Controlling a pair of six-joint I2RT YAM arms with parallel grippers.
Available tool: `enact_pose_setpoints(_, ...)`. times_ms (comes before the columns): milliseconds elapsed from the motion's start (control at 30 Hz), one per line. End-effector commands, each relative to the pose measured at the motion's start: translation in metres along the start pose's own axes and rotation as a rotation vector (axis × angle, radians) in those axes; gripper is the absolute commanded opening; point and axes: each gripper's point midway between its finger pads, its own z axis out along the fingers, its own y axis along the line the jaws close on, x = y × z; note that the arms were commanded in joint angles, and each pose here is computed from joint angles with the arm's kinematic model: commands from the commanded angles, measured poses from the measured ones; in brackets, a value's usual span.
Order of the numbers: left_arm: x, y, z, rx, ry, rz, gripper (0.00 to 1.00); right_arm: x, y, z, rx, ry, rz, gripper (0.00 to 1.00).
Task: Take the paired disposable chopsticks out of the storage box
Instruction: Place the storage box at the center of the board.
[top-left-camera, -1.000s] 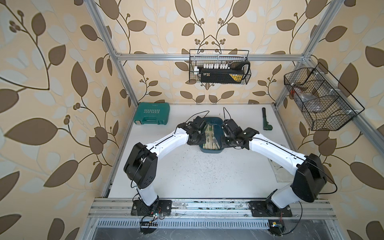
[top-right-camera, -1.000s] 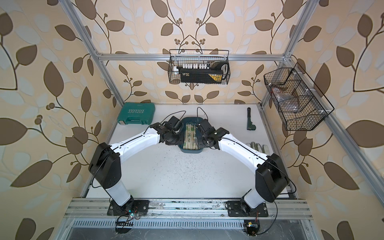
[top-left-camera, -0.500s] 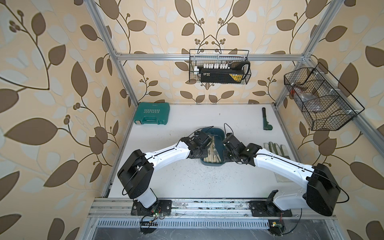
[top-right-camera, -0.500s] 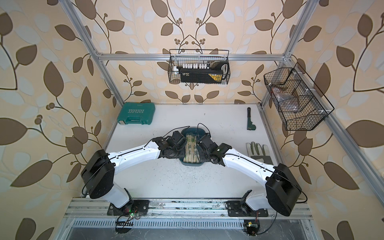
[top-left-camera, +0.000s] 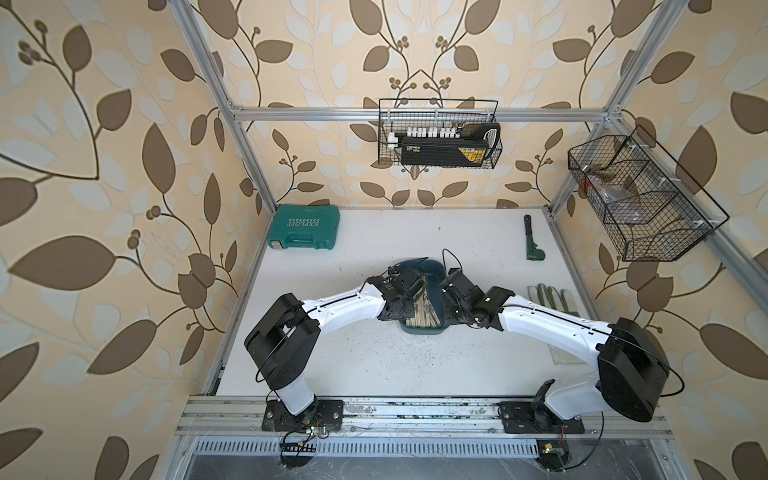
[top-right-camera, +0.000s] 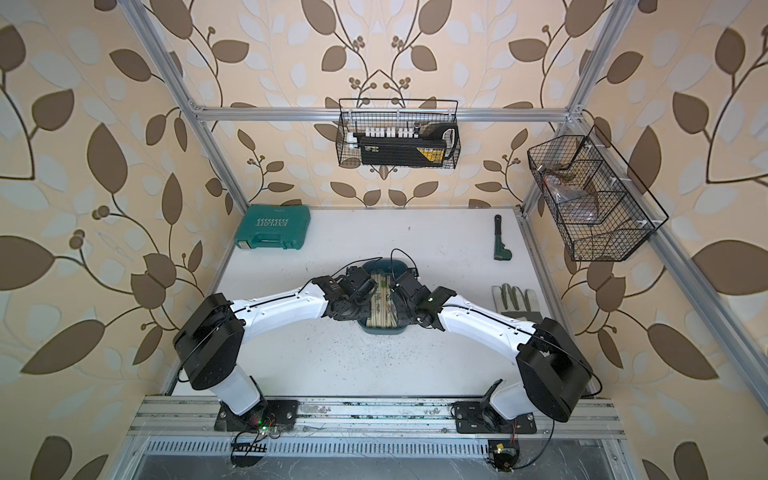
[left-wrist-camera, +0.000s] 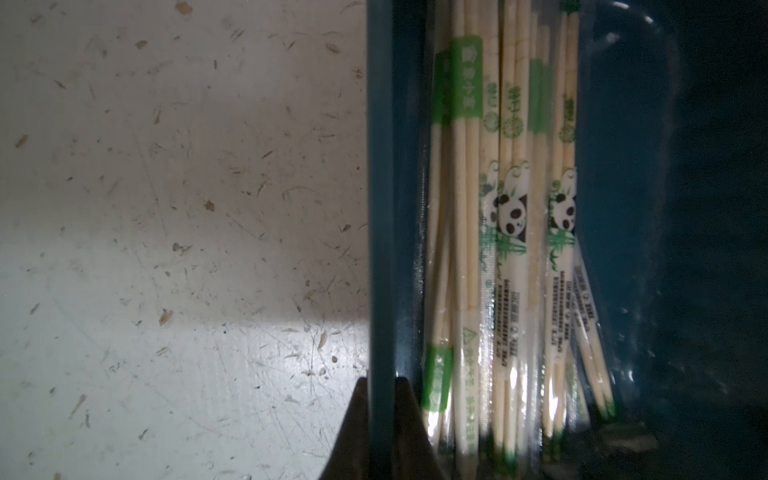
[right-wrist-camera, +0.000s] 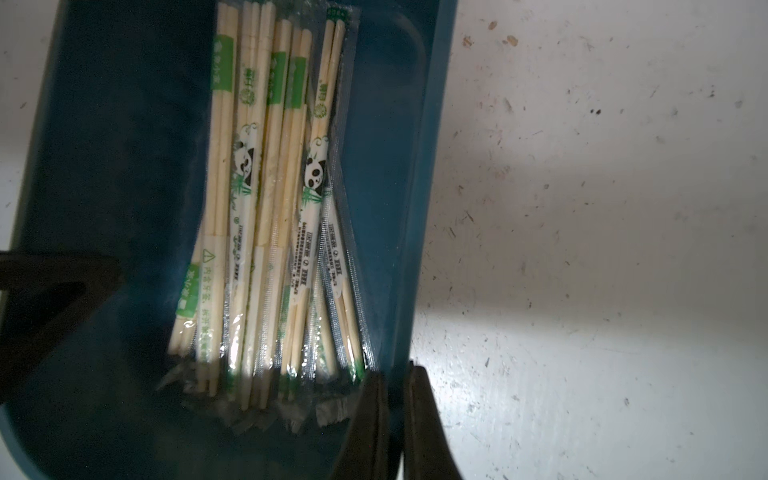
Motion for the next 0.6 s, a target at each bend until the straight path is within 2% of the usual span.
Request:
enact_pose_setpoints(0, -0.013, 0.0, 0.002, -0.016, -0.06, 0.007, 0.02, 0.021, -0.004, 0.008, 0.009, 0.077, -0.07, 0.0)
enact_pose_setpoints(333, -0.009, 0.006, 0.009, -0.055, -0.048, 0.015, 0.12, 0.025, -0.012, 0.015, 0.038, 0.089, -0.071, 0.0)
enact_pose_setpoints(400, -0.009, 0.007, 0.008, -0.058, -0.05, 0.015, 0.16, 0.025, -0.014, 0.014, 0.047, 0.086, -0.071, 0.06)
enact_pose_setpoints(467, -0.01, 0.007, 0.007, -0.059, -0.056, 0.014, 0.25, 0.024, -0.015, 0.011, 0.048, 0.082, -0.071, 0.12)
enact_pose_setpoints(567, -0.013, 0.009, 0.004, -0.07, -0.071, 0.014, 0.33, 0.022, -0.015, 0.008, 0.049, 0.07, -0.07, 0.15)
